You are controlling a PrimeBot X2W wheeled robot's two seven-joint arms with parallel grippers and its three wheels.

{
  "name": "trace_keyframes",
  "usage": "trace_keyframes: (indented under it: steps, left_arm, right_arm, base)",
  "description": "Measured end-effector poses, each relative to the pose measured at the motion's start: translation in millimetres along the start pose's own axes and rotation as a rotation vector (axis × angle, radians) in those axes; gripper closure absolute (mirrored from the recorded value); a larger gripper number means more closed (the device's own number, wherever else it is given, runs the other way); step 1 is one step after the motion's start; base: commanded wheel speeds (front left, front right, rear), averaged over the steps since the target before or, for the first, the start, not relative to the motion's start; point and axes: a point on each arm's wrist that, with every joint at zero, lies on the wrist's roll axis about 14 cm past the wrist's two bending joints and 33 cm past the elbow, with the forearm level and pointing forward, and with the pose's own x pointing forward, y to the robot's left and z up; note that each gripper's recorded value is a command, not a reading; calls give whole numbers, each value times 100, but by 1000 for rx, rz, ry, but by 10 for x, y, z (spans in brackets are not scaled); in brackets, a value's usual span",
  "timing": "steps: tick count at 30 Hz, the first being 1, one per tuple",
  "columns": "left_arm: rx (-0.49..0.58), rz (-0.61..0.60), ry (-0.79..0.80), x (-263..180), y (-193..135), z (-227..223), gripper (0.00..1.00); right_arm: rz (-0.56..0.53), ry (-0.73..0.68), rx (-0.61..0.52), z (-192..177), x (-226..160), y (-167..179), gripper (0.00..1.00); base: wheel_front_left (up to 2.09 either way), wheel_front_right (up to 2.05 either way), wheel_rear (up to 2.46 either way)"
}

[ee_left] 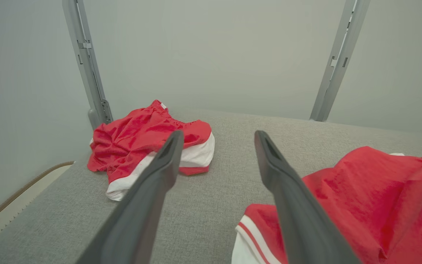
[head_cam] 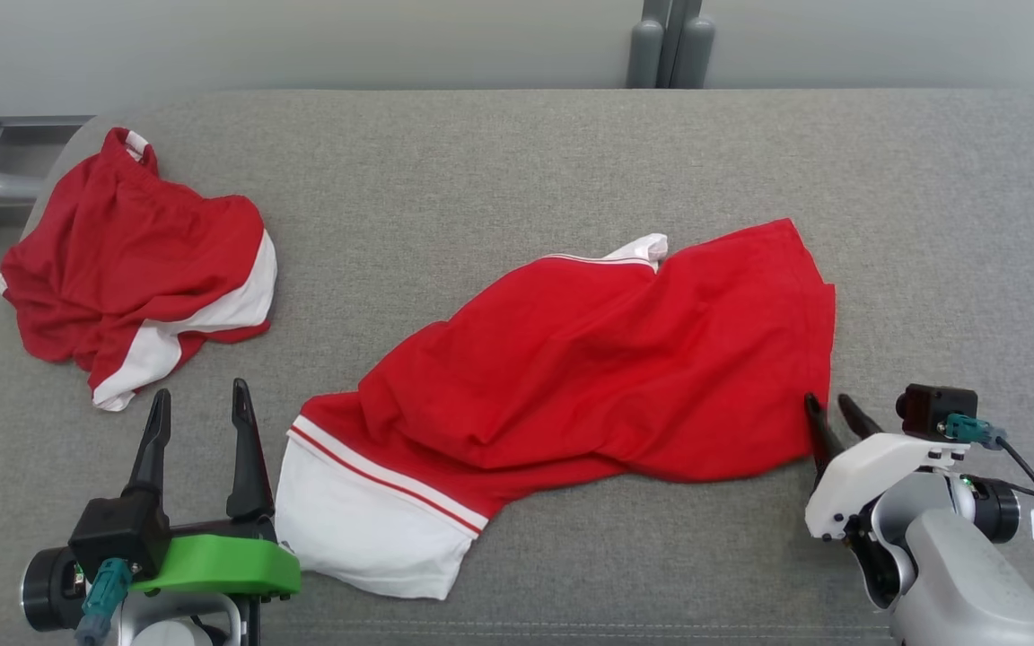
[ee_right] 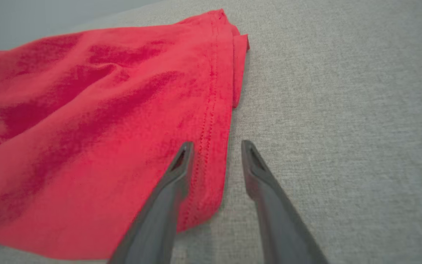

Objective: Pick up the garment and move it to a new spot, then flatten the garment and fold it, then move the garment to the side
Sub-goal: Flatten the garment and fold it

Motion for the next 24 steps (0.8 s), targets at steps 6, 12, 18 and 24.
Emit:
trace_keyframes:
  steps: [6,12,18,24]
  left_arm:
    - [-3,-13,6,31,-54,-26,0]
    - [-6,-8,10,35,-38,-35,0]
    - [-3,10,13,11,23,-40,0]
    - [-5,14,13,20,34,-42,0]
  right_arm:
    - [-13,25,0,-2,-7,-79,0]
    - [13,133,16,-124,62,9,0]
    - [42,175,22,-193,104,108,100]
    - [61,142,28,-139,101,159,100]
  base:
    - [0,0,0]
    - [0,0,0]
    - [0,0,0]
    - [0,0,0]
